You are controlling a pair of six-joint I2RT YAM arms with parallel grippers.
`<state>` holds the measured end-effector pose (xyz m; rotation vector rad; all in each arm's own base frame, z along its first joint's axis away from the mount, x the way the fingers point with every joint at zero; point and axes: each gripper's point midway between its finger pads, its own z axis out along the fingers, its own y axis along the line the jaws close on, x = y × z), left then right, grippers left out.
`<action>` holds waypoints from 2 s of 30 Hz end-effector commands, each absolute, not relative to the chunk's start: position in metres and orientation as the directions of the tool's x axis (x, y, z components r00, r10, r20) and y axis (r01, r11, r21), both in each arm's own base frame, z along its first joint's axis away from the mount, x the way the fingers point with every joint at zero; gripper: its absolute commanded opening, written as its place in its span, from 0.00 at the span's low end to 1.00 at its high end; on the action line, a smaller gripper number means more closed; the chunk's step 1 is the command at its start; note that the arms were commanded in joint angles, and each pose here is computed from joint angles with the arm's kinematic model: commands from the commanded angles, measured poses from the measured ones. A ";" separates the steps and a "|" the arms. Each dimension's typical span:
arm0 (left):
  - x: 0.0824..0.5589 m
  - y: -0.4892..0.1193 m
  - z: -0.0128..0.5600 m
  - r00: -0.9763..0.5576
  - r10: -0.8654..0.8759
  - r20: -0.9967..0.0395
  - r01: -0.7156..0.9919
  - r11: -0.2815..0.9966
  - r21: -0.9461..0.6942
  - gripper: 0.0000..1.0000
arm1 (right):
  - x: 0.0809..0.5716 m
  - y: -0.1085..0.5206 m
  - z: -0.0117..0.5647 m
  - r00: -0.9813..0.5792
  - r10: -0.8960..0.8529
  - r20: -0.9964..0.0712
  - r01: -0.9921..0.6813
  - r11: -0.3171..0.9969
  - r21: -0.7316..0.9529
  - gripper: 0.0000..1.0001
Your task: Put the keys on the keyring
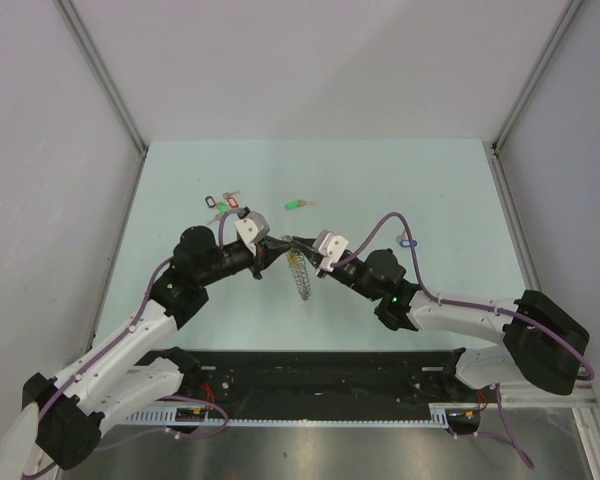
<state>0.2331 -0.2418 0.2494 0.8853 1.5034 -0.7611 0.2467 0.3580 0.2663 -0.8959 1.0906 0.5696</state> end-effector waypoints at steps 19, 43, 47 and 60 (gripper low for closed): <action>0.227 -0.228 0.284 0.215 0.150 -0.965 0.824 0.503 0.261 0.54 | 0.244 0.337 0.295 0.454 0.008 -0.891 -0.699 0.624 -0.350 0.00; 0.215 -0.248 0.267 0.205 0.148 -0.968 0.898 0.365 0.246 0.34 | 0.219 0.333 0.304 0.485 0.065 -0.872 -0.778 0.488 -0.396 0.00; 0.212 -0.251 0.267 0.196 0.133 -0.972 0.910 0.345 0.231 0.33 | 0.218 0.335 0.304 0.484 0.067 -0.873 -0.783 0.480 -0.397 0.00; 0.209 -0.258 0.262 0.170 0.135 -0.976 0.928 0.313 0.205 0.27 | 0.219 0.336 0.303 0.478 0.070 -0.875 -0.785 0.480 -0.391 0.00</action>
